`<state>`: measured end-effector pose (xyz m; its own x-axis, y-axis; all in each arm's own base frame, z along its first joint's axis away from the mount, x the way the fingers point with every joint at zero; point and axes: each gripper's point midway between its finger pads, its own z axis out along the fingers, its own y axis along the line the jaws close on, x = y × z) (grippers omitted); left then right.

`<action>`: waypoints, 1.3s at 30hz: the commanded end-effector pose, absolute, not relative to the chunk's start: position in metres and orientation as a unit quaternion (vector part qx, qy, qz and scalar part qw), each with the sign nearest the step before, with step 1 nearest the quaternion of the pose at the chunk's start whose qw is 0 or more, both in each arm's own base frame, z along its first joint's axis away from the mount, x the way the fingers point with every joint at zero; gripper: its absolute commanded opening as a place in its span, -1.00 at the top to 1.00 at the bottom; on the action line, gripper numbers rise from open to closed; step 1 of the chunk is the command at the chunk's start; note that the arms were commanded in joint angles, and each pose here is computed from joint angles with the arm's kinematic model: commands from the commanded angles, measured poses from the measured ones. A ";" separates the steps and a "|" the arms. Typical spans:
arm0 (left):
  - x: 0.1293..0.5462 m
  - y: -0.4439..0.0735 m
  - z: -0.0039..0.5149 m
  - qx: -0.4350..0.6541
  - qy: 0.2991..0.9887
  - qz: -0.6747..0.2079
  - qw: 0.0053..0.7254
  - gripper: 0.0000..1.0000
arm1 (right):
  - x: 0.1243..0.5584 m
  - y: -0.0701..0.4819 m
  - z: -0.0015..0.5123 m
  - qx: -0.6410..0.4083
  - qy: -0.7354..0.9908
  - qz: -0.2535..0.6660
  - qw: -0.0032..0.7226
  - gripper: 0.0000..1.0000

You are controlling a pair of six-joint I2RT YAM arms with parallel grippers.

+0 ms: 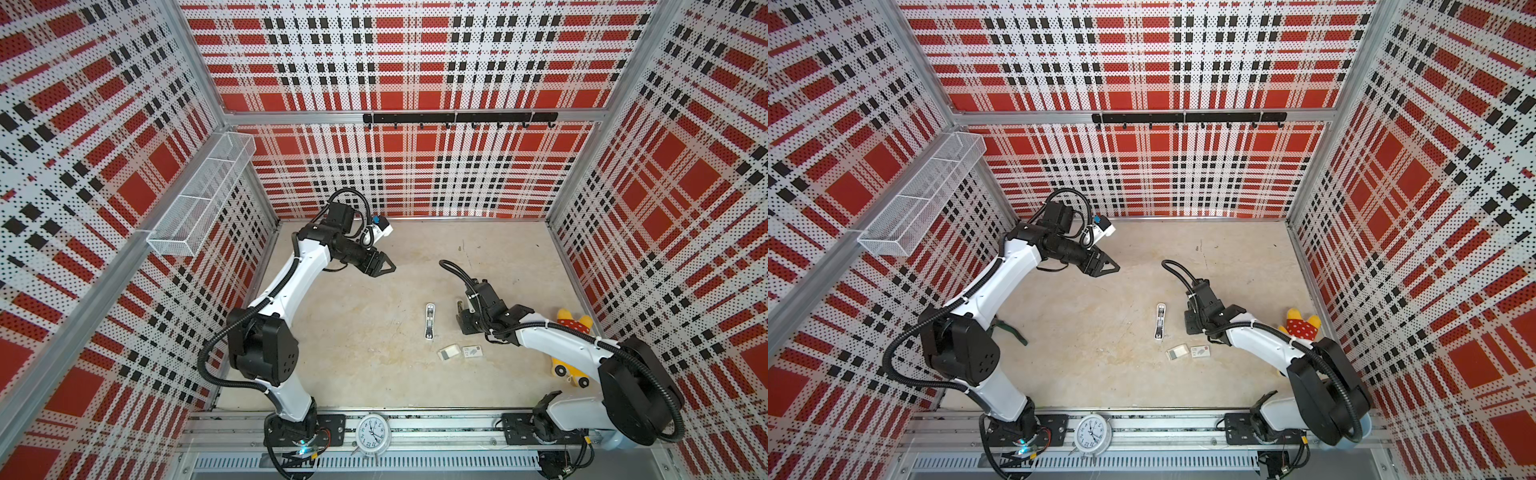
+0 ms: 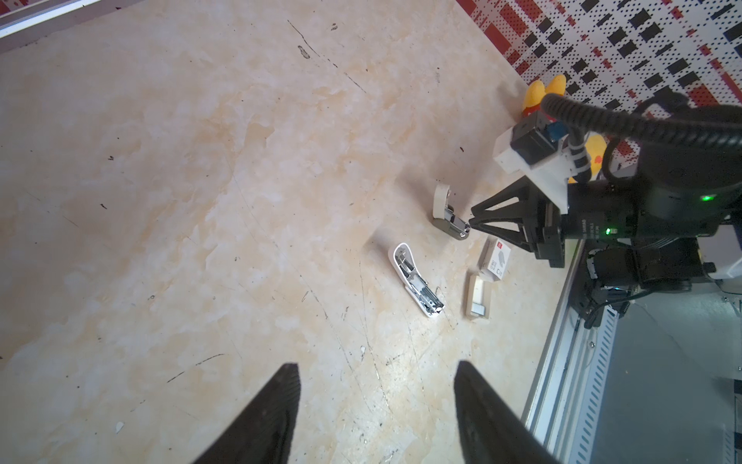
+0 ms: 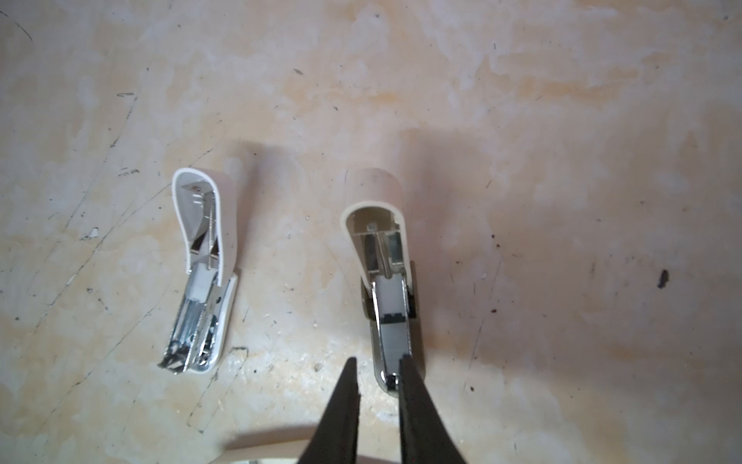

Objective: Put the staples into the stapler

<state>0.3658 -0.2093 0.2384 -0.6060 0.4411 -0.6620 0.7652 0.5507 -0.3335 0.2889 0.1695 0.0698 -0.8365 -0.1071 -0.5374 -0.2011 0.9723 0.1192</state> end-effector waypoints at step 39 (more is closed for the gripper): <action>0.359 -0.205 0.252 0.364 0.834 -0.307 0.279 -0.28 | 0.309 0.182 0.046 -0.082 0.958 0.104 0.256 0.46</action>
<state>0.3635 -0.2082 0.2448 -0.5861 0.4452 -0.6770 0.7768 0.5464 -0.3131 0.3026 0.1789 0.0389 -0.8716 -0.1062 -0.4785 -0.1979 0.9694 0.1453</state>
